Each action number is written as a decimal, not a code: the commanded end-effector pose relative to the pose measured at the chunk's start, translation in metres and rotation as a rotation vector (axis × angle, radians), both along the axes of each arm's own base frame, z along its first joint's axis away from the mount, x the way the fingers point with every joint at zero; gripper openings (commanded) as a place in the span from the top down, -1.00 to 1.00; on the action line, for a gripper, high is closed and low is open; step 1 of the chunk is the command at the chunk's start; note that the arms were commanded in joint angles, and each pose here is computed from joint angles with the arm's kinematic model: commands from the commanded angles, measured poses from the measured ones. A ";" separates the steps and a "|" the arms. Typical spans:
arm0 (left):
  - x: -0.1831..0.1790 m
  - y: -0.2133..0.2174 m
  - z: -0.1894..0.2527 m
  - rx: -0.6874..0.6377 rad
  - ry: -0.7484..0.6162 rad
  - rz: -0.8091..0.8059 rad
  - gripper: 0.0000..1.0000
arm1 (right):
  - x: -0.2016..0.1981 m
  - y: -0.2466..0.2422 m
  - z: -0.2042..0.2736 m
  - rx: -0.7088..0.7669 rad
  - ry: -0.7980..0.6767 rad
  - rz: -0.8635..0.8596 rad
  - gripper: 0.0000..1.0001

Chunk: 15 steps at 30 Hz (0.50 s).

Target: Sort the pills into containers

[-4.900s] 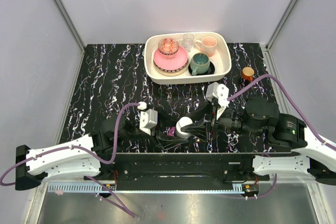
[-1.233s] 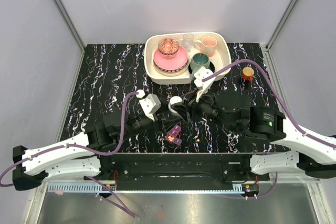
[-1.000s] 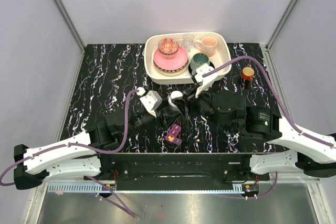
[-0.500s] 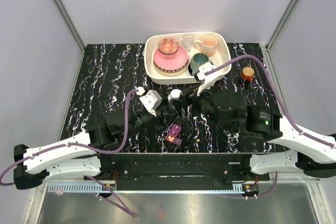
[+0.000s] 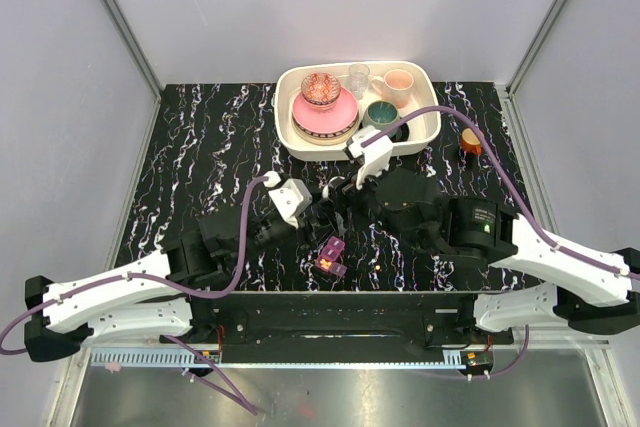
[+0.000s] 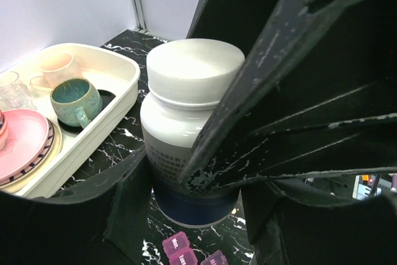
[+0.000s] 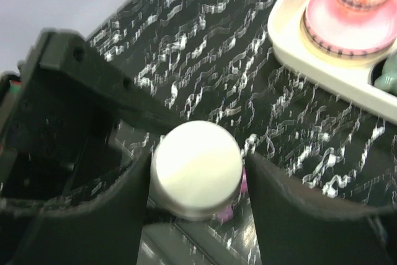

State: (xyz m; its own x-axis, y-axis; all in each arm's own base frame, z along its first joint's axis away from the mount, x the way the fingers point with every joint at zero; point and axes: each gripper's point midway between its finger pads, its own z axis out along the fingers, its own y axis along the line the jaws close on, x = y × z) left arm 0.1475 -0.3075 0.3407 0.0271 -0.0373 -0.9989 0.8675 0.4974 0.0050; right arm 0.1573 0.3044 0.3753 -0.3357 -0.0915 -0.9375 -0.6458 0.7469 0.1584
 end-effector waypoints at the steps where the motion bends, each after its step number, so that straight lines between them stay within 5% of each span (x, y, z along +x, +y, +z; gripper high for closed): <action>1: -0.006 0.005 0.048 -0.108 -0.078 -0.023 1.00 | -0.006 0.004 0.003 0.003 0.041 0.030 -0.23; 5: -0.005 0.006 0.047 -0.106 -0.078 -0.016 1.00 | -0.006 0.002 -0.001 -0.011 0.044 0.024 0.44; 6: -0.005 0.006 0.044 -0.101 -0.074 -0.014 0.96 | -0.005 0.000 0.000 -0.009 0.043 0.018 0.74; 9: 0.000 0.009 0.037 -0.098 -0.056 0.019 0.64 | -0.001 -0.008 -0.002 -0.005 0.037 -0.022 0.98; 10: 0.001 0.012 0.036 -0.104 -0.048 0.031 0.18 | 0.004 -0.014 -0.002 -0.006 0.026 -0.067 1.00; 12: 0.005 0.017 0.020 -0.085 -0.018 0.068 -0.21 | 0.014 -0.029 -0.007 0.003 0.027 -0.139 1.00; 13: 0.006 0.022 0.016 -0.091 0.002 0.083 -0.87 | 0.020 -0.036 -0.009 0.010 0.027 -0.171 1.00; 15: 0.008 0.027 -0.006 -0.083 0.061 0.118 -0.98 | 0.039 -0.056 -0.023 0.019 0.050 -0.252 1.00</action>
